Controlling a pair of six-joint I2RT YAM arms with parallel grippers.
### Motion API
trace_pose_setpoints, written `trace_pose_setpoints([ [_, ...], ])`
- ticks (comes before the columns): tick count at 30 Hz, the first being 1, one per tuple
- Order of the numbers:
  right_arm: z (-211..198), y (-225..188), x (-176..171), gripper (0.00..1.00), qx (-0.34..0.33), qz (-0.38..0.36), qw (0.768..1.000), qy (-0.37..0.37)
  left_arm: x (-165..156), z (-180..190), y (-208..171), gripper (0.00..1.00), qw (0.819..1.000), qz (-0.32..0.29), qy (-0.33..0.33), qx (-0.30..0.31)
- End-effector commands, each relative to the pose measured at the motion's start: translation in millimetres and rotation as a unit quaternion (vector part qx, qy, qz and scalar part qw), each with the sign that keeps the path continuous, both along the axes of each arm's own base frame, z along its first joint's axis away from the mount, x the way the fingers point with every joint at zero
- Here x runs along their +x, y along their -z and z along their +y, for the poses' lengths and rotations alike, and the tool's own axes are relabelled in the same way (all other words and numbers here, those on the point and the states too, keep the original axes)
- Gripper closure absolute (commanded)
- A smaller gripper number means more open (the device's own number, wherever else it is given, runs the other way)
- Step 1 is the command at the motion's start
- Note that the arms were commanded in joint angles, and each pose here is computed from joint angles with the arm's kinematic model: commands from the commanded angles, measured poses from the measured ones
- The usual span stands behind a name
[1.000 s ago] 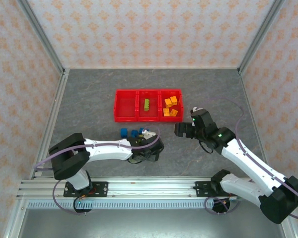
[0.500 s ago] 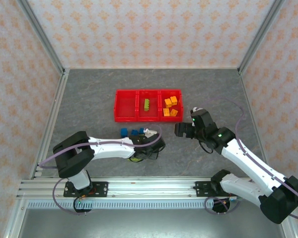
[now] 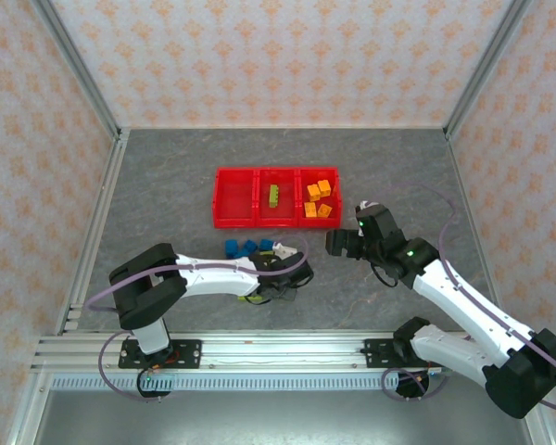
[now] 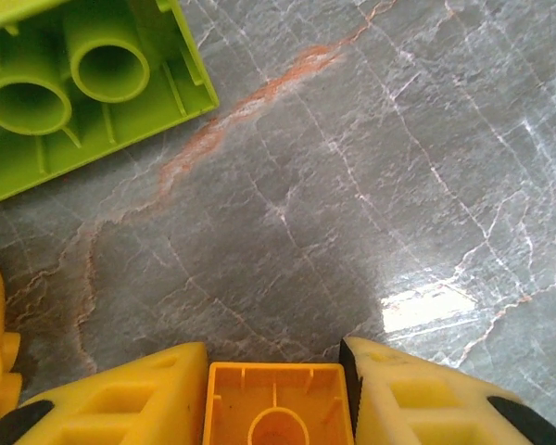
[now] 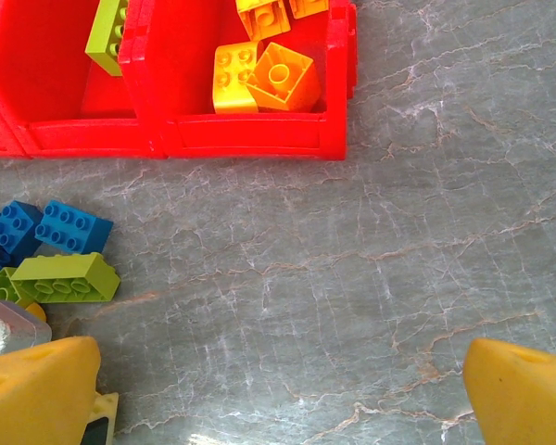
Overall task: Sort the legos into containers by color
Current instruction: Pick up the lego from the middle-left of the table.
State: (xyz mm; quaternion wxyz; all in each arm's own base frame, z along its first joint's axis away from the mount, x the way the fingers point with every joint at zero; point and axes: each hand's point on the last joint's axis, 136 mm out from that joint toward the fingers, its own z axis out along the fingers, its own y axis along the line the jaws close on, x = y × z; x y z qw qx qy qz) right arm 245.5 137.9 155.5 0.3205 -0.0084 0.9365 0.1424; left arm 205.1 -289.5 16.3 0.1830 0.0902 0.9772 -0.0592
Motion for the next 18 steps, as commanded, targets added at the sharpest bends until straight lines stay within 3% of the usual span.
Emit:
trace_pose_setpoints([
  [1,-4,-3,3,0.0,0.003,-0.014,1.0,0.015,-9,3,10,0.62,0.999,0.019,0.01,0.024],
  [8,-9,-7,5,0.0,0.001,-0.022,0.999,0.028,-3,-2,-9,0.78,1.0,0.0,0.004,0.004],
  [18,-35,-38,6,0.0,0.012,-0.09,0.991,0.096,44,3,-114,0.85,0.99,-0.111,-0.046,-0.068],
])
